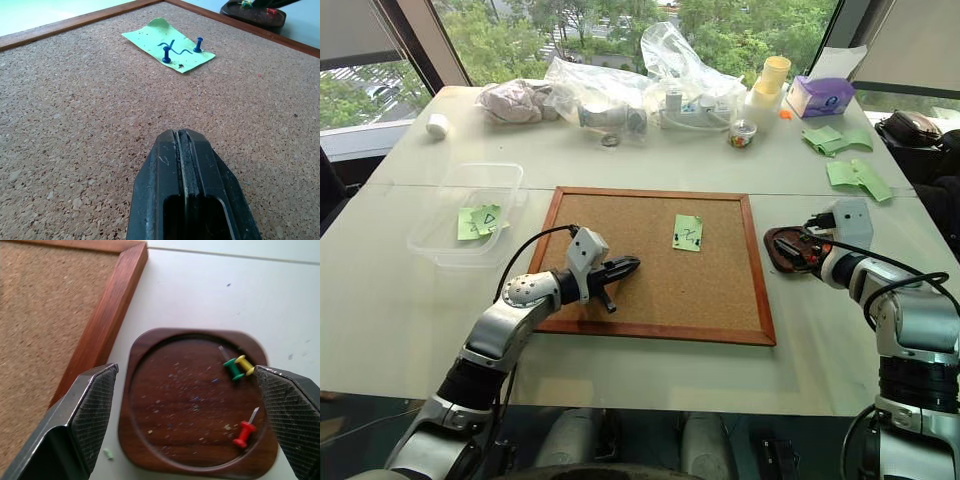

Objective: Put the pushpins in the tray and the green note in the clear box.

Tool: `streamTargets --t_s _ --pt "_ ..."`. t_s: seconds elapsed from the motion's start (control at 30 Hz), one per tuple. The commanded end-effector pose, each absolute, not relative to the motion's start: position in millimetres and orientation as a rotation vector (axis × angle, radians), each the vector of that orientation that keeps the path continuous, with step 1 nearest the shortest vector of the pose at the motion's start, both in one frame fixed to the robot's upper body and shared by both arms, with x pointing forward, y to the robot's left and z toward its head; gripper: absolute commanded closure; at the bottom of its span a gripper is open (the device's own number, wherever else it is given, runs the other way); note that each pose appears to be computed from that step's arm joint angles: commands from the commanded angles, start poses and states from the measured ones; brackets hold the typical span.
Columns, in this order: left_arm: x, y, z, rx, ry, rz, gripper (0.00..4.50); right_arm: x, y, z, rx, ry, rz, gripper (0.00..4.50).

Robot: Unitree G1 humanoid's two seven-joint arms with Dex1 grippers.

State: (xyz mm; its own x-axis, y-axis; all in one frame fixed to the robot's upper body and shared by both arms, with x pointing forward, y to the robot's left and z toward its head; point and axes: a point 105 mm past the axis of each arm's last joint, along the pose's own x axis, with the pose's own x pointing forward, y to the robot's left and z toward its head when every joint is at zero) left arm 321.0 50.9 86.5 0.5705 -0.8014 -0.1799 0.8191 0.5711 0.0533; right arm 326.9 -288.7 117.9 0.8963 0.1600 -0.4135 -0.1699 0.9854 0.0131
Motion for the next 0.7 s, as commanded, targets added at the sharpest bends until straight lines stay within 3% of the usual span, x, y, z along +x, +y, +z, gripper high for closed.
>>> streamTargets --t_s 0.03,0.23,0.5,0.6,0.7 --pt "316 48 74 0.134 0.189 -0.973 4.5 333 -276 154 -0.029 0.285 0.218 0.05" --pt "316 47 73 0.134 0.188 -0.976 4.5 333 -207 176 -0.04 0.199 0.501 0.05" --pt "318 48 76 0.139 0.177 -0.961 4.5 340 -154 146 -0.077 0.25 0.624 0.05" --pt "317 49 76 0.136 0.178 -0.954 4.5 344 -148 138 -0.089 0.261 0.629 0.82" --pt "316 50 75 0.135 0.179 -0.947 4.5 347 -144 130 -0.106 0.274 0.633 2.35"
